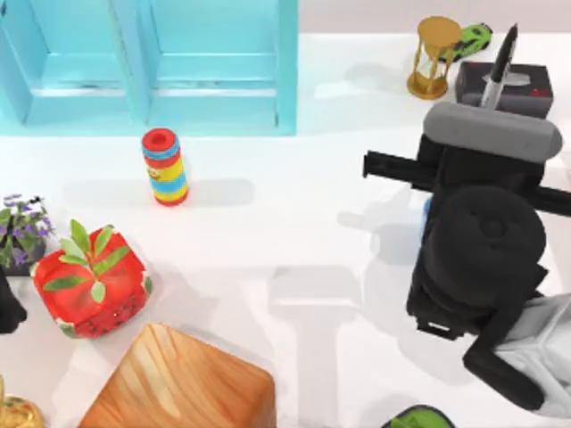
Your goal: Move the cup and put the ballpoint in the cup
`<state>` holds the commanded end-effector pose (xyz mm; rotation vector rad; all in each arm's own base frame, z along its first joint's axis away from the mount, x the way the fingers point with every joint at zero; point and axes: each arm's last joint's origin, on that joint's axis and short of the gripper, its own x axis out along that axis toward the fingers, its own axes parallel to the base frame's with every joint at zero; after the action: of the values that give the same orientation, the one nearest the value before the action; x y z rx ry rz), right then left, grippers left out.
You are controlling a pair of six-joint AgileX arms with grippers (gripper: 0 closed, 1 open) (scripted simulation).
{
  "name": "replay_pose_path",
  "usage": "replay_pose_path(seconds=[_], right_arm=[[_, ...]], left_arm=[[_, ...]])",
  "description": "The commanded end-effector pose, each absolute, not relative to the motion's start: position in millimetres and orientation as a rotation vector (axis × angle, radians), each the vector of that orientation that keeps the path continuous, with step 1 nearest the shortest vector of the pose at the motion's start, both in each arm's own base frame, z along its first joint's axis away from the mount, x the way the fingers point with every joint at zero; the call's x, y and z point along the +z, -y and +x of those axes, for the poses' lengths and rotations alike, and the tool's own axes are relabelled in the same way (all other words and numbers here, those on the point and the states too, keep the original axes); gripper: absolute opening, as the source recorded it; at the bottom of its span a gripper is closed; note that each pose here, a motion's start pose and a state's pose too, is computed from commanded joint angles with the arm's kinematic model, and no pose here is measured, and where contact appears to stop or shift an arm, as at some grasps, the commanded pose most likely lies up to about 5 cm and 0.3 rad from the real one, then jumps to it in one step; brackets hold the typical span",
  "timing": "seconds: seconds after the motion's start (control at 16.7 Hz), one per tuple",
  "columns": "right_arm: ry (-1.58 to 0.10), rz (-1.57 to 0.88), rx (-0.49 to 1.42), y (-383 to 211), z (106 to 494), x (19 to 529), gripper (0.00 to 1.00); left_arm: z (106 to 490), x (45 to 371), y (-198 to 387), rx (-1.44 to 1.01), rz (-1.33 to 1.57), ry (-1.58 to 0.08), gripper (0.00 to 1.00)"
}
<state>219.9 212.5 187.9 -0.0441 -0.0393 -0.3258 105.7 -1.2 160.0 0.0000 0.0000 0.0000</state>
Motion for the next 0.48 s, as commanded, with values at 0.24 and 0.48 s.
replay_pose_path(seconds=[0.24,0.48], right_arm=[[0.039,-0.044,-0.324,-205.5,238.0,180.1,0.00],[0.040,-0.041,-0.323,-205.0,240.1,179.4,0.00]], left_arm=[[105.7,160.0,1.2,0.000,0.000,0.000,1.00],[105.7,160.0,1.2,0.000,0.000,0.000,1.00]])
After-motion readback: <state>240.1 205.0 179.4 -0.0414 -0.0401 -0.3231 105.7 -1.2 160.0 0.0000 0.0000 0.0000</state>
